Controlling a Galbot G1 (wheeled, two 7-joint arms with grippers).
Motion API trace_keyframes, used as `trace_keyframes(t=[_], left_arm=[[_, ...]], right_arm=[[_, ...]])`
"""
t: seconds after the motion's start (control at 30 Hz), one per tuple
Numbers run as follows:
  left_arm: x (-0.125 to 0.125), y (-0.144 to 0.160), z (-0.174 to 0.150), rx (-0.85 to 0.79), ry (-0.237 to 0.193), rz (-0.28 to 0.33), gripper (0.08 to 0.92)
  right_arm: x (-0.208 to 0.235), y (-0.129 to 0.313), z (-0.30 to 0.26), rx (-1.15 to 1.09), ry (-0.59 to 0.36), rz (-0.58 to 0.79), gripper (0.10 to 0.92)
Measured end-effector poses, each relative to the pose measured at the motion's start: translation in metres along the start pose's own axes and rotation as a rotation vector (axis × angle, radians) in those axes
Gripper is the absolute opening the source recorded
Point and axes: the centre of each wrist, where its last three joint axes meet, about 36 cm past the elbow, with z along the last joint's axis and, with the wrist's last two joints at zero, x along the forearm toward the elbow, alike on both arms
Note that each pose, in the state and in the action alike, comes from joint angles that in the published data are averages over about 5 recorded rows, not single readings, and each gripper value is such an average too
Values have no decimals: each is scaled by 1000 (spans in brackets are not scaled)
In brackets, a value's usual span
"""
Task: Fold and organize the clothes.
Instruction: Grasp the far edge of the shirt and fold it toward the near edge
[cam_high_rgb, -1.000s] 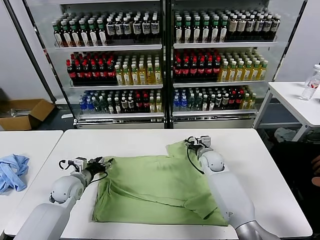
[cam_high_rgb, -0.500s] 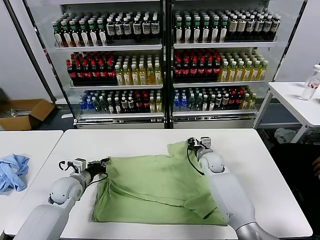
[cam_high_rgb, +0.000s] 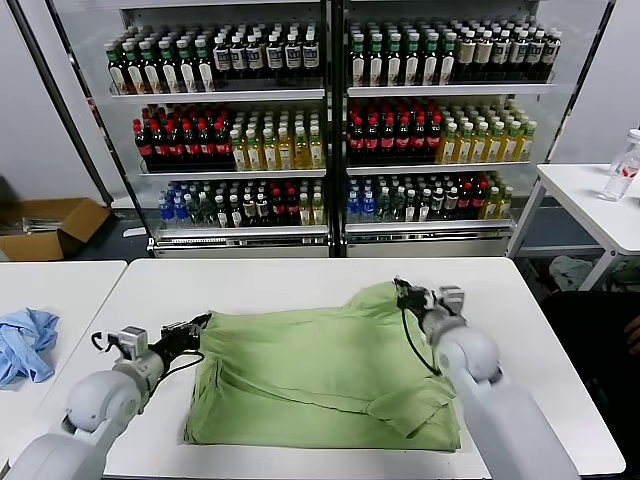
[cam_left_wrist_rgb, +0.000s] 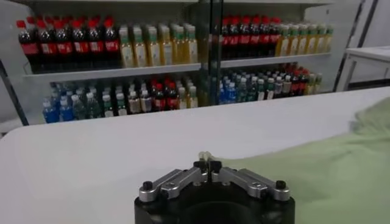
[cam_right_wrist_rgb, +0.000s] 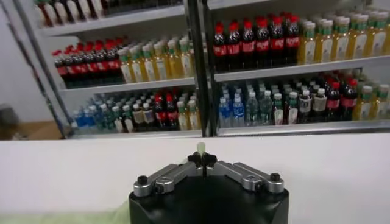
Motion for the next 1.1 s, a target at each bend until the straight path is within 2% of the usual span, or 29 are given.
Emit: trace_keyframes(t=[0.33, 0.67, 1.03, 1.1], left_arm=[[34, -7, 23, -1, 27, 21, 85], [52, -12, 31, -21, 48, 54, 85], [68, -6, 28, -67, 143, 83, 85], [68, -6, 28, -80, 159, 87, 106]], right_arm=[[88, 7, 20, 18, 24, 23, 106], [141, 20, 36, 25, 63, 41, 106], [169, 32, 55, 51, 113, 65, 106], [172, 34, 57, 62, 123, 70, 123]])
